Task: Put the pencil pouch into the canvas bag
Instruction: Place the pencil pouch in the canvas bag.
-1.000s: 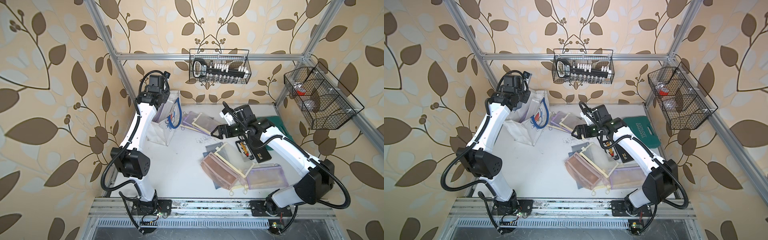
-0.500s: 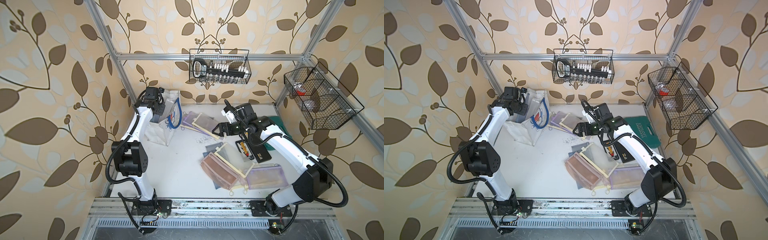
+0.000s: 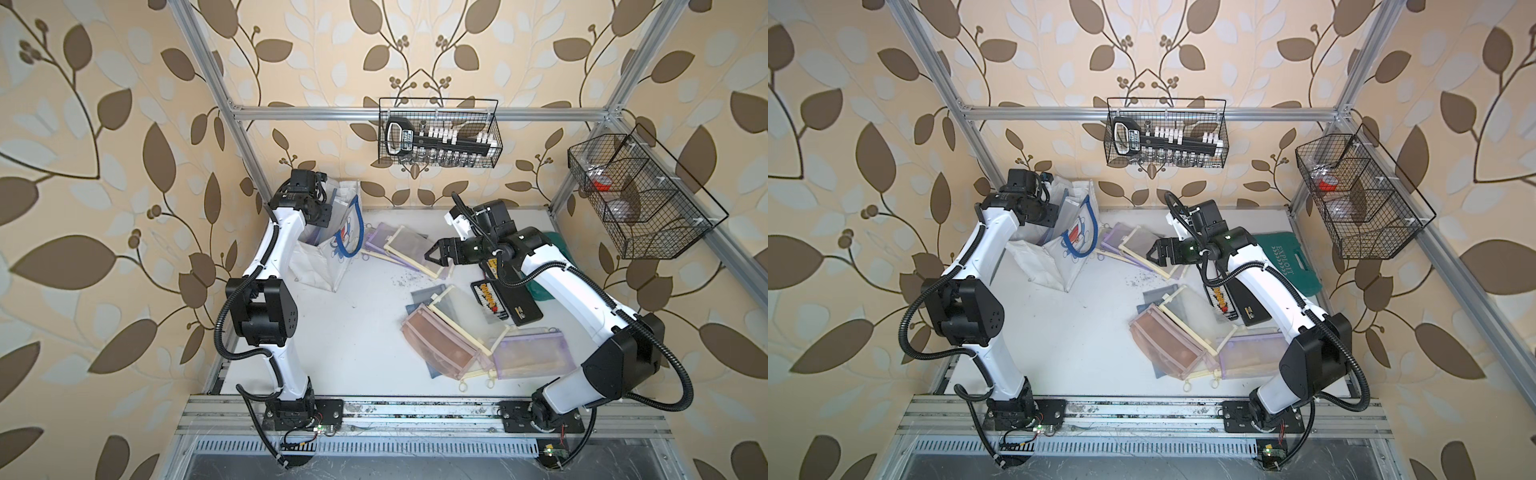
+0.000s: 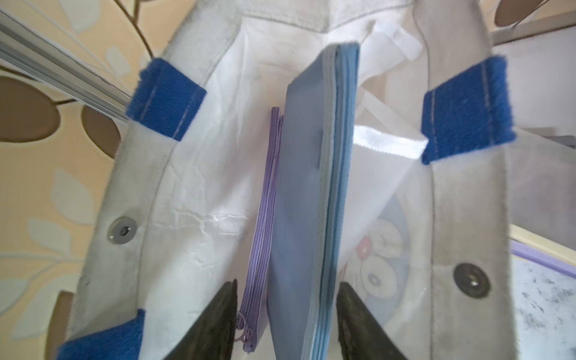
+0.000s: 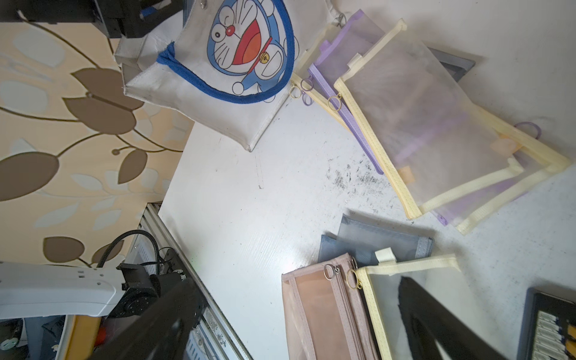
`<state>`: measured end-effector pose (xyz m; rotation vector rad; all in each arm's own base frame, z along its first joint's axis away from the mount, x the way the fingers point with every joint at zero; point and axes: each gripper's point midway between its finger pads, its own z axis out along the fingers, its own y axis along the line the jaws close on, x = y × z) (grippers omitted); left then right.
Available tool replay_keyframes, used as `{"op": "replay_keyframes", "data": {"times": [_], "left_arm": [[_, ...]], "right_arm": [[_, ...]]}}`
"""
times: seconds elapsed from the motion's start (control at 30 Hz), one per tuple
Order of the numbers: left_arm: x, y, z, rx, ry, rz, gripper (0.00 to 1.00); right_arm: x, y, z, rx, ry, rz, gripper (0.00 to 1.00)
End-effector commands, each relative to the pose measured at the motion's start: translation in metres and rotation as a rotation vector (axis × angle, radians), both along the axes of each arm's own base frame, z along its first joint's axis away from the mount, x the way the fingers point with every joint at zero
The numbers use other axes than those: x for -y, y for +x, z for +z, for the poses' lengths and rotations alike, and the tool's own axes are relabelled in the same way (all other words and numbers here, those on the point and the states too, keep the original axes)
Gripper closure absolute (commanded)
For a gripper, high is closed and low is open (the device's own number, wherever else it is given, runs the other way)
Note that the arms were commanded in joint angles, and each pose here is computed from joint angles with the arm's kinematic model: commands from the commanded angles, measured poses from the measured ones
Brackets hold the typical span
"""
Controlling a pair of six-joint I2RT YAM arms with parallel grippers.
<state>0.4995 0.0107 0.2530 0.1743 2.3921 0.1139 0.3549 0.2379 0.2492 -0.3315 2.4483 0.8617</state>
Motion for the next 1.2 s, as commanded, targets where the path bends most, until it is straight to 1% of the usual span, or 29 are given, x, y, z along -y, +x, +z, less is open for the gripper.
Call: {"op": "replay_keyframes", "data": {"times": [0.0, 0.1, 0.17, 0.27, 0.37, 0.43, 0.5, 0.57, 0.7, 0.8, 0.83, 0.97, 1.03, 1.17], "left_arm": [[0.008, -0.026, 0.065, 0.114, -0.065, 0.017, 0.45], [0.006, -0.036, 0.076, 0.137, -0.076, 0.032, 0.45], [0.009, -0.037, 0.080, 0.160, -0.095, 0.031, 0.45], [0.009, -0.022, 0.083, 0.191, -0.130, 0.040, 0.46], [0.014, 0.001, 0.084, 0.202, -0.194, 0.040, 0.48], [0.016, 0.016, 0.078, 0.196, -0.231, 0.050, 0.50], [0.018, 0.030, 0.066, 0.183, -0.271, 0.068, 0.51], [0.019, 0.043, 0.062, 0.189, -0.305, 0.082, 0.51], [0.022, 0.064, 0.021, 0.128, -0.356, 0.111, 0.54], [0.021, 0.070, -0.008, 0.078, -0.364, 0.141, 0.58], [0.021, 0.070, -0.025, 0.051, -0.365, 0.149, 0.59], [0.017, 0.071, -0.060, -0.004, -0.354, 0.179, 0.64], [0.017, 0.070, -0.066, -0.020, -0.348, 0.179, 0.70], [0.015, 0.069, -0.053, 0.003, -0.330, 0.169, 0.71]], "right_arm": [[0.003, 0.000, 0.005, 0.005, 0.008, -0.001, 0.01], [0.004, -0.001, 0.005, 0.004, 0.012, -0.003, 0.01], [0.004, -0.003, 0.002, 0.000, 0.013, -0.004, 0.01], [0.005, -0.006, 0.001, -0.008, 0.019, -0.003, 0.01], [0.007, -0.009, 0.002, -0.006, 0.017, -0.006, 0.01], [0.008, -0.012, 0.004, -0.001, 0.013, -0.009, 0.01], [0.011, -0.013, 0.004, 0.000, 0.010, -0.013, 0.01], [0.013, -0.014, 0.004, 0.002, 0.009, -0.018, 0.01], [0.018, -0.013, 0.001, -0.004, 0.006, -0.030, 0.01], [0.019, -0.011, 0.001, -0.002, 0.006, -0.034, 0.01], [0.020, -0.010, 0.001, -0.003, 0.005, -0.036, 0.01], [0.023, -0.008, -0.006, -0.015, 0.002, -0.043, 0.01], [0.024, -0.005, -0.009, -0.021, 0.003, -0.047, 0.01], [0.024, -0.003, -0.012, -0.022, 0.003, -0.049, 0.01]]}}
